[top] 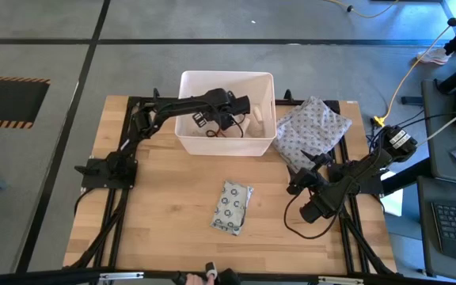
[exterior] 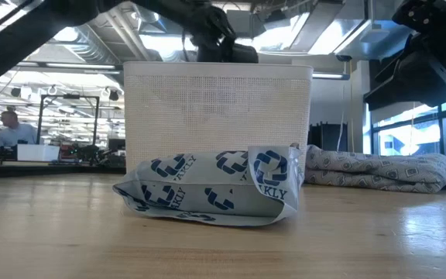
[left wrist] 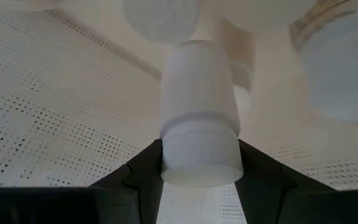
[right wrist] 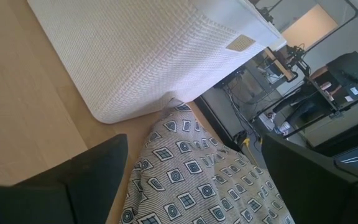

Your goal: Pick & place medical supplies in basket/bin

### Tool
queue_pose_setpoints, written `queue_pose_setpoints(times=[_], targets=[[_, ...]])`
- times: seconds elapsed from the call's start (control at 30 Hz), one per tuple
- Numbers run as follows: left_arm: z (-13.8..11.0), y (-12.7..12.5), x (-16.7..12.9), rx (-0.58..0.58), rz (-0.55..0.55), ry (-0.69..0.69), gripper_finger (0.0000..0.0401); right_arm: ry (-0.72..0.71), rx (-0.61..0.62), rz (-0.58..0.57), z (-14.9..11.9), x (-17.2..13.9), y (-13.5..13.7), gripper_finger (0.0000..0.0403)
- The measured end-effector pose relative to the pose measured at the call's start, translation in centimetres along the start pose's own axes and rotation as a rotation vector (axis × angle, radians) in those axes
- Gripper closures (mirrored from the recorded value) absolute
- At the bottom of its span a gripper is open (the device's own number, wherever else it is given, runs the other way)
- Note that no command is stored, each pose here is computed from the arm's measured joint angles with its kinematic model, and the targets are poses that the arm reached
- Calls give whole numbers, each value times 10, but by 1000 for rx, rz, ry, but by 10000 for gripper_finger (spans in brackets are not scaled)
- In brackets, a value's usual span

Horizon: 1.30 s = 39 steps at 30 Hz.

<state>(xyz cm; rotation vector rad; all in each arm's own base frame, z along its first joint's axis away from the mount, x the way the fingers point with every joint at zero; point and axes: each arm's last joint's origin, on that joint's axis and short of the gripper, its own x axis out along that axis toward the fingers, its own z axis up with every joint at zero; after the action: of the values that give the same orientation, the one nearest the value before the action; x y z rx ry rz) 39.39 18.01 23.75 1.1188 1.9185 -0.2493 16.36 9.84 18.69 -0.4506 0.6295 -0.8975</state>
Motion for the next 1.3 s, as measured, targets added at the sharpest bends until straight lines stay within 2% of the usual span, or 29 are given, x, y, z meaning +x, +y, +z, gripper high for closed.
queue_pose_setpoints(times=[0.53, 0.77, 1.1, 1.3], targets=[[27, 6, 34, 44, -35, 22, 236, -2, 0, 0, 0, 0, 0, 31], [30, 7, 35, 41, -21, 24, 231, -1, 1, 0, 0, 0, 0, 31], [34, 7, 32, 12, 0, 37, 185, 0, 1, 0, 0, 0, 0, 31], [29, 8, 27, -49, 51, 139, 176, 1, 1, 0, 0, 0, 0, 31]])
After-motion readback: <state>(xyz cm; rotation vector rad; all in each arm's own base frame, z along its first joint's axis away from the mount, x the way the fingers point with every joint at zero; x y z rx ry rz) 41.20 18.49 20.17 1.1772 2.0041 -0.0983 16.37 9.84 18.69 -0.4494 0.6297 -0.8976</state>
